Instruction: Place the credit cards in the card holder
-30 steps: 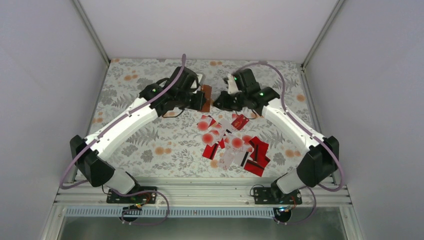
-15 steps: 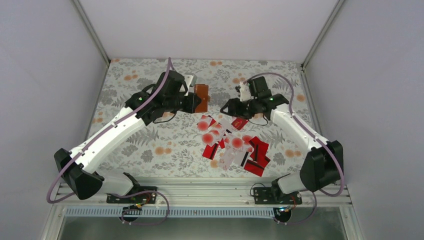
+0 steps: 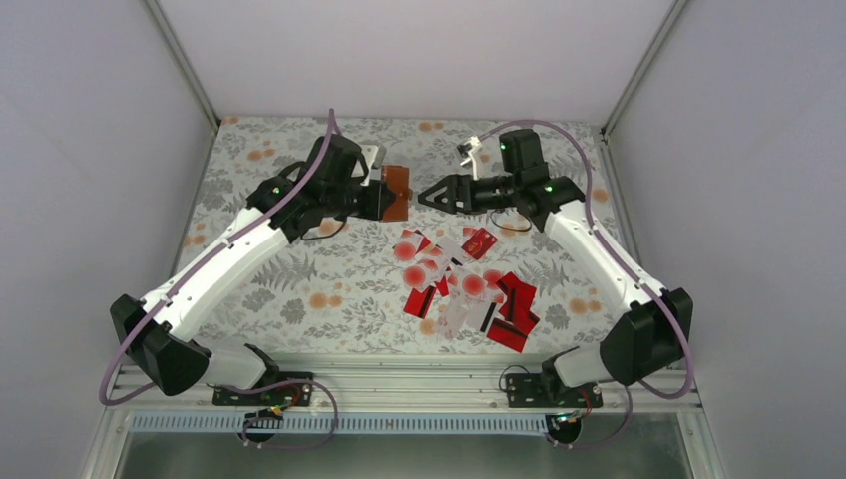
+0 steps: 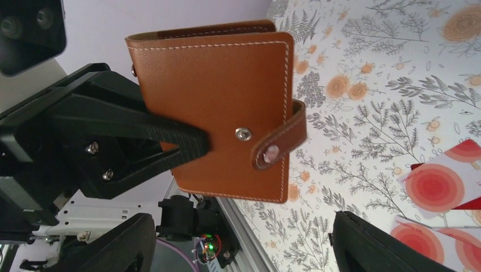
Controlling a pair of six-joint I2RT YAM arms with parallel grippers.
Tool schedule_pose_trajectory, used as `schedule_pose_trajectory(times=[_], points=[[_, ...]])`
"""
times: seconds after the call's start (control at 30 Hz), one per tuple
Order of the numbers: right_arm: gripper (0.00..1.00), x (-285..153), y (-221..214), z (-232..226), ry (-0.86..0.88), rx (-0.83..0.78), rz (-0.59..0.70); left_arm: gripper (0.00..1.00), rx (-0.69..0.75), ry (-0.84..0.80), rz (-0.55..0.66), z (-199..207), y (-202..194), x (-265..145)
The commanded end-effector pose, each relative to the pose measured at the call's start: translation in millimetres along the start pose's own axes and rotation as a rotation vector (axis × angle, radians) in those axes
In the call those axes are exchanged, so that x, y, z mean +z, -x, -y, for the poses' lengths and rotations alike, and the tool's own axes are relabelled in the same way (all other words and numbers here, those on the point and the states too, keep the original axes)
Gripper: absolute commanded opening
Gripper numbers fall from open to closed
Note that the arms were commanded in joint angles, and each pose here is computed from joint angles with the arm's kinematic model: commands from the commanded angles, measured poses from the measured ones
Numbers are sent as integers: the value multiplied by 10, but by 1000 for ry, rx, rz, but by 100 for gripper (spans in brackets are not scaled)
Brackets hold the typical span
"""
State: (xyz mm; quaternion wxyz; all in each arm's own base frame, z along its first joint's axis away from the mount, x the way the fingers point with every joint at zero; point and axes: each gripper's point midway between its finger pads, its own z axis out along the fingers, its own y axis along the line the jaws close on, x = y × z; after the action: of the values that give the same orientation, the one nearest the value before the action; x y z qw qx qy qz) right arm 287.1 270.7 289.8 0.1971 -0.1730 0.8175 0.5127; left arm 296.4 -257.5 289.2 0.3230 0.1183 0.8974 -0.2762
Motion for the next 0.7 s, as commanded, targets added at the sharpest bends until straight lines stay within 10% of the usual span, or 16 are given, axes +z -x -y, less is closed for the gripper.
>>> schedule_pose_trajectory(times=[0.0, 0.67], points=[[78, 130, 87, -114, 26, -30, -15, 2, 5, -50, 10, 122, 90, -64], [39, 375, 69, 342, -179, 20, -33, 2, -8, -108, 20, 238, 142, -89]])
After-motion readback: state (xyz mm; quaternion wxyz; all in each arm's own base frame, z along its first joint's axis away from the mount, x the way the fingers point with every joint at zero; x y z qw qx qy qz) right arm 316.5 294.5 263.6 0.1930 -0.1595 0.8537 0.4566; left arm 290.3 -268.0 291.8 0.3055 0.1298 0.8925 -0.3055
